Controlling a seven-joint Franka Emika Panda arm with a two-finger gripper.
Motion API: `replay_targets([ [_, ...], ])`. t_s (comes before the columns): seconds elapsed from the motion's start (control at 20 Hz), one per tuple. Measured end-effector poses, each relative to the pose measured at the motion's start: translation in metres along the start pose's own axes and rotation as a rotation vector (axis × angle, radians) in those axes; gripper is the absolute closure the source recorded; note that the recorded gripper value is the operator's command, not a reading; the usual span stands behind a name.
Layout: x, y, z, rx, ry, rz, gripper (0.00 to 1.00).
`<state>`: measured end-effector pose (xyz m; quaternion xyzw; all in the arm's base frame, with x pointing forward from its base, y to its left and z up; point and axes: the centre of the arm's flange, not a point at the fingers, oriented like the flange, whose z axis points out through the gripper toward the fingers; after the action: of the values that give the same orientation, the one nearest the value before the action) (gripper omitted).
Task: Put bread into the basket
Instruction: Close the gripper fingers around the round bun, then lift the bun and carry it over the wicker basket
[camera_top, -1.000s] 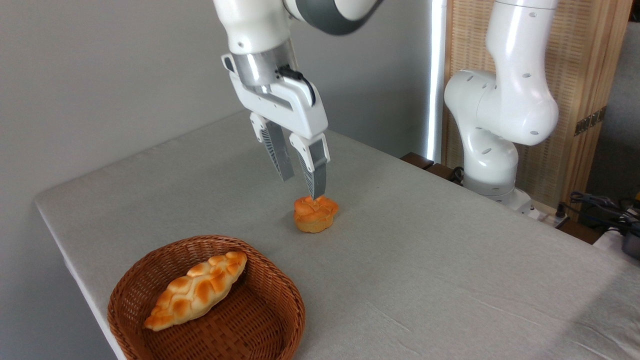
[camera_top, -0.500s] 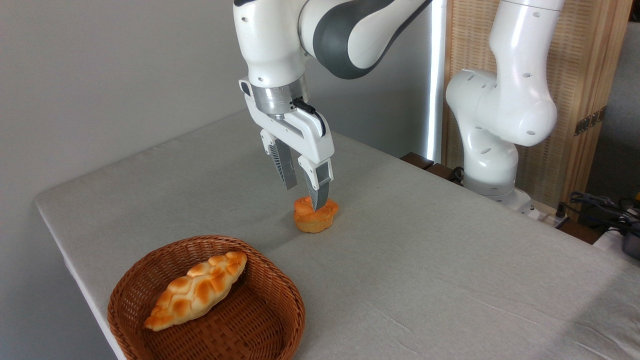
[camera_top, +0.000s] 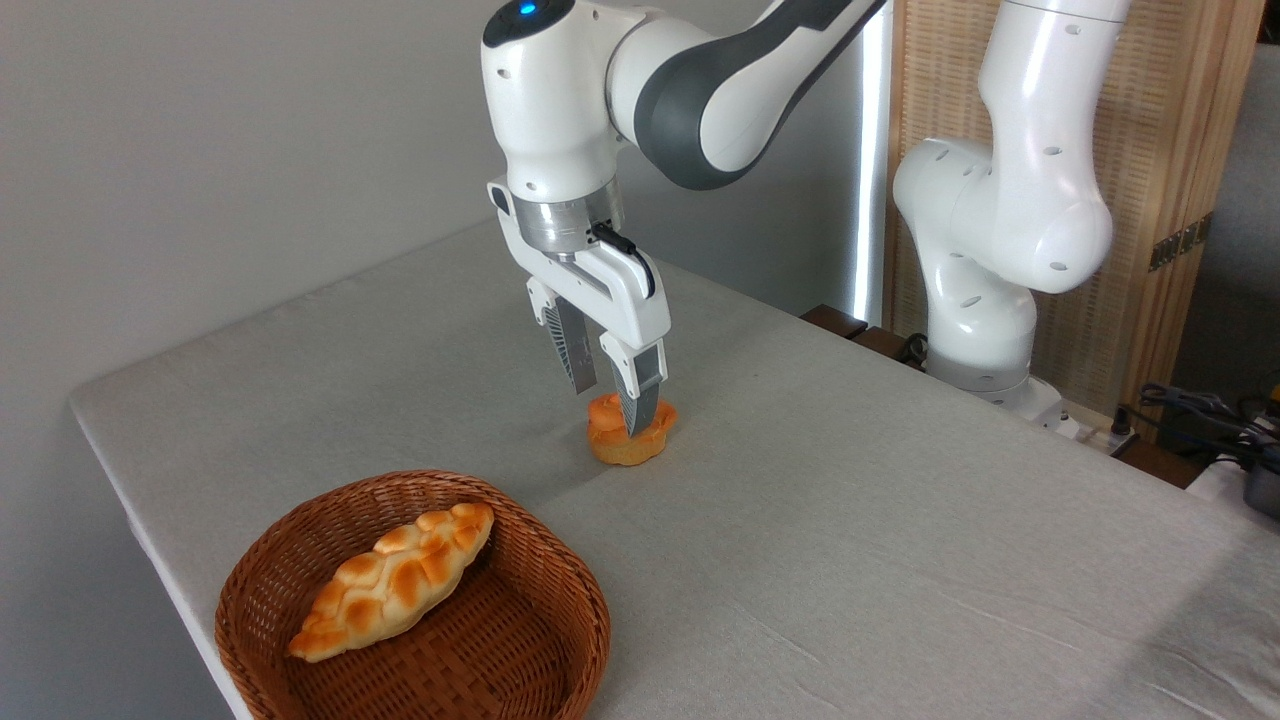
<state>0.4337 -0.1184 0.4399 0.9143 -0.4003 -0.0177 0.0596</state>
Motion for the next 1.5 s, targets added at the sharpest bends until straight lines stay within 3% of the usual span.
replay_targets([
  [0.35,0.0,0.008,0.016,-0.007,-0.015,0.015,0.03],
  [0.4,-0.001,0.008,0.019,-0.008,-0.017,0.015,0.1],
  [0.5,-0.002,0.008,0.025,0.0,-0.007,0.013,0.44],
  [0.55,-0.003,0.008,0.028,0.004,-0.003,0.012,0.53],
  [0.7,-0.004,0.008,0.031,0.009,0.003,0.012,0.6],
  [1.25,-0.003,0.008,0.03,0.013,0.003,0.026,0.66],
  [1.4,-0.003,0.006,0.018,0.052,-0.053,0.073,0.66],
  [1.5,0.001,0.002,-0.007,0.061,-0.071,0.08,0.66],
])
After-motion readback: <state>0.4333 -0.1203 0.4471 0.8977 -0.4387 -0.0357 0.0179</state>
